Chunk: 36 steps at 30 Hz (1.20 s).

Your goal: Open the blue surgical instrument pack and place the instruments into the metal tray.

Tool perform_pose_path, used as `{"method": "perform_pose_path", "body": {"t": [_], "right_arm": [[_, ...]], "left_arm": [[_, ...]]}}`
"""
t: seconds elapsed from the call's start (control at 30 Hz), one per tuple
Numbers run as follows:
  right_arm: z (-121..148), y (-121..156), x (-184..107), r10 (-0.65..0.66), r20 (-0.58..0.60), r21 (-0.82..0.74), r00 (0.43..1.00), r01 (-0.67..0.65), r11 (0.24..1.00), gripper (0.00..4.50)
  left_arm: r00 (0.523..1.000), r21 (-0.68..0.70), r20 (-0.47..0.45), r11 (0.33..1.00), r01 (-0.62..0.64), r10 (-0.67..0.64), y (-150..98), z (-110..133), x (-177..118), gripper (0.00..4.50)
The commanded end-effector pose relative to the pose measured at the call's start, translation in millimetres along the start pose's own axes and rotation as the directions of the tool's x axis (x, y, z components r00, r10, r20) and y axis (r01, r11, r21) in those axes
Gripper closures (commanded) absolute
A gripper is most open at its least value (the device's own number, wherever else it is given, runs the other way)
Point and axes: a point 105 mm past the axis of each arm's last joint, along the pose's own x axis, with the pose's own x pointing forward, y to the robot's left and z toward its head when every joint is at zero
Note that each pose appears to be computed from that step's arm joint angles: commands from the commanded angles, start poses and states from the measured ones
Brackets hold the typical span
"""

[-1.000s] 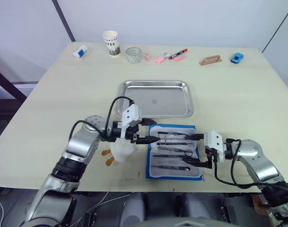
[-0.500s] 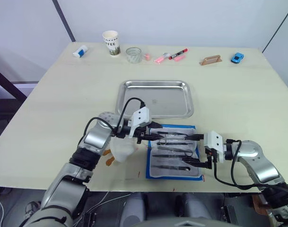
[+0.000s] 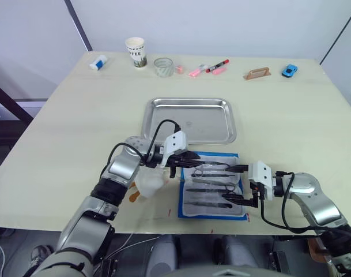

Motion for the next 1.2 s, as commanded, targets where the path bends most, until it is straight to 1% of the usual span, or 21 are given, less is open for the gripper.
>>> {"method": "perform_pose_path", "body": {"t": [0.03, 0.27, 0.47, 0.5, 0.53, 0.57, 0.9, 1.2], "right_arm": [[-25.1, 9.3, -2.0, 0.019, -0.1, 0.062, 0.995, -0.013, 0.998, 0.0], [-24.8, 9.2, -2.6, 0.018, -0.101, 0.064, 0.995, -0.012, 0.998, 0.0], [-24.7, 9.6, -2.7, 0.019, -0.1, 0.065, 0.995, -0.013, 0.998, 0.0], [-24.6, 9.5, -2.7, 0.019, -0.1, 0.066, 0.995, -0.013, 0.998, 0.0], [-24.7, 9.4, -2.6, 0.02, -0.1, 0.066, 0.995, -0.013, 0.998, 0.0], [-24.9, 9.3, -2.6, 0.02, -0.101, 0.067, 0.995, -0.013, 0.998, 0.0], [-25.8, 8.4, 0.0, 0.029, -0.107, 0.068, 0.994, -0.021, 0.997, 0.0], [-31.0, 11.2, 2.3, 0.054, -0.139, 0.085, 0.989, -0.043, 0.995, 0.0]], "left_arm": [[1.0, 0.049, 0.004, 0.999, 0.002, -0.002, 2.2, 7.3, 0.4, 3.42], [0.999, 0.063, -0.037, 0.998, -0.008, 0.01, 5.4, 3.6, 4.6, 3.42], [0.997, 0.063, -0.072, 0.998, 0.021, -0.017, 2.8, -0.6, 5.3, 3.42], [0.997, 0.064, -0.079, 0.998, 0.029, -0.024, 1.7, -1.7, 5.4, 4.11], [0.997, 0.063, -0.078, 0.998, 0.031, -0.026, 1.2, -1.5, 5.7, 4.23], [0.997, 0.063, -0.077, 0.998, 0.032, -0.027, 0.8, -1.3, 5.8, 4.45], [0.997, 0.067, -0.071, 0.997, 0.031, -0.026, 3.3, 6.5, 1.2, 4.45], [0.994, 0.043, -0.096, 0.998, 0.055, -0.051, 4.9, 16.0, -7.9, 4.45]]}}
